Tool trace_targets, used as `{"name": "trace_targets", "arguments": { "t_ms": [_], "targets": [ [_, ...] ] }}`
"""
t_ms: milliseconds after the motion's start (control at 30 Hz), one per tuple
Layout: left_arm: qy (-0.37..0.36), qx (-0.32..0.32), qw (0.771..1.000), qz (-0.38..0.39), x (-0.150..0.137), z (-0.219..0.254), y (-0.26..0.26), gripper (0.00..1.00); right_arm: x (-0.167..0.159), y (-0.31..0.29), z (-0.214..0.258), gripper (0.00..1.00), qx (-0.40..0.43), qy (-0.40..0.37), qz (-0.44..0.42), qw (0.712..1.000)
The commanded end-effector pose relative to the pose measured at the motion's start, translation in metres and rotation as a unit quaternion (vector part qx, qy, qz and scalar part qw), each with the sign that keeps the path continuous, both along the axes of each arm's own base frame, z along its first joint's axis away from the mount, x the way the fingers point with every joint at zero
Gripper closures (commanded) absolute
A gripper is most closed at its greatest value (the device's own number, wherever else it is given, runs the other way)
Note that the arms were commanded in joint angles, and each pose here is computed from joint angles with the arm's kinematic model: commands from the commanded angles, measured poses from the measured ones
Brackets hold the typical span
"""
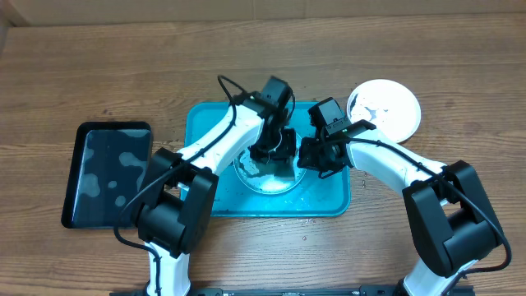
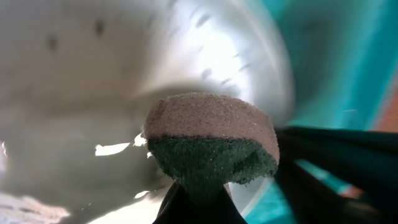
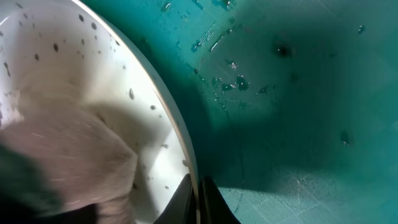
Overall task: Clean dirty plates on tray and stack at the side
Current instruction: 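Scrub the last white plate with the sponge in the left gripper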
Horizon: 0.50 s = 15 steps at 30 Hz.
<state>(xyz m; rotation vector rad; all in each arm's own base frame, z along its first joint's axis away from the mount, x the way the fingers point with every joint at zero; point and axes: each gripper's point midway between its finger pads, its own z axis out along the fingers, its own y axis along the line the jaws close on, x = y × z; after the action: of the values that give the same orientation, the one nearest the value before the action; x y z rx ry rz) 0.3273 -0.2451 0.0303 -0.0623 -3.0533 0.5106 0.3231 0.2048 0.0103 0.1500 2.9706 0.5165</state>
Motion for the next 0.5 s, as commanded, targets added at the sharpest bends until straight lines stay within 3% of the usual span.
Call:
{"name": "trace_targets", "arguments": {
  "t_ms": [0, 133, 300, 467],
  "targets": [
    [0.000, 0.061, 0.998, 0.034, 0.002, -0.024, 0.030, 0.96, 0.005, -0.001, 0.001, 0.96, -0.003, -0.008, -0.005, 1.000],
    [-0.010, 0.149, 0.987, 0.055, 0.000, -0.042, 0.072, 0.96, 0.004, -0.001, 0.001, 0.96, -0.004, -0.006, -0.005, 1.000],
    [-0.060, 0.288, 0.950, 0.103, 0.015, -0.035, 0.133, 0.96, 0.001, -0.003, 0.000, 0.96, -0.008, 0.000, -0.003, 1.000],
    [-0.113, 0.338, 0.926, 0.123, 0.046, -0.006, 0.154, 0.96, 0.000, -0.004, 0.000, 0.96, -0.010, 0.002, 0.000, 1.000]
  ]
}}
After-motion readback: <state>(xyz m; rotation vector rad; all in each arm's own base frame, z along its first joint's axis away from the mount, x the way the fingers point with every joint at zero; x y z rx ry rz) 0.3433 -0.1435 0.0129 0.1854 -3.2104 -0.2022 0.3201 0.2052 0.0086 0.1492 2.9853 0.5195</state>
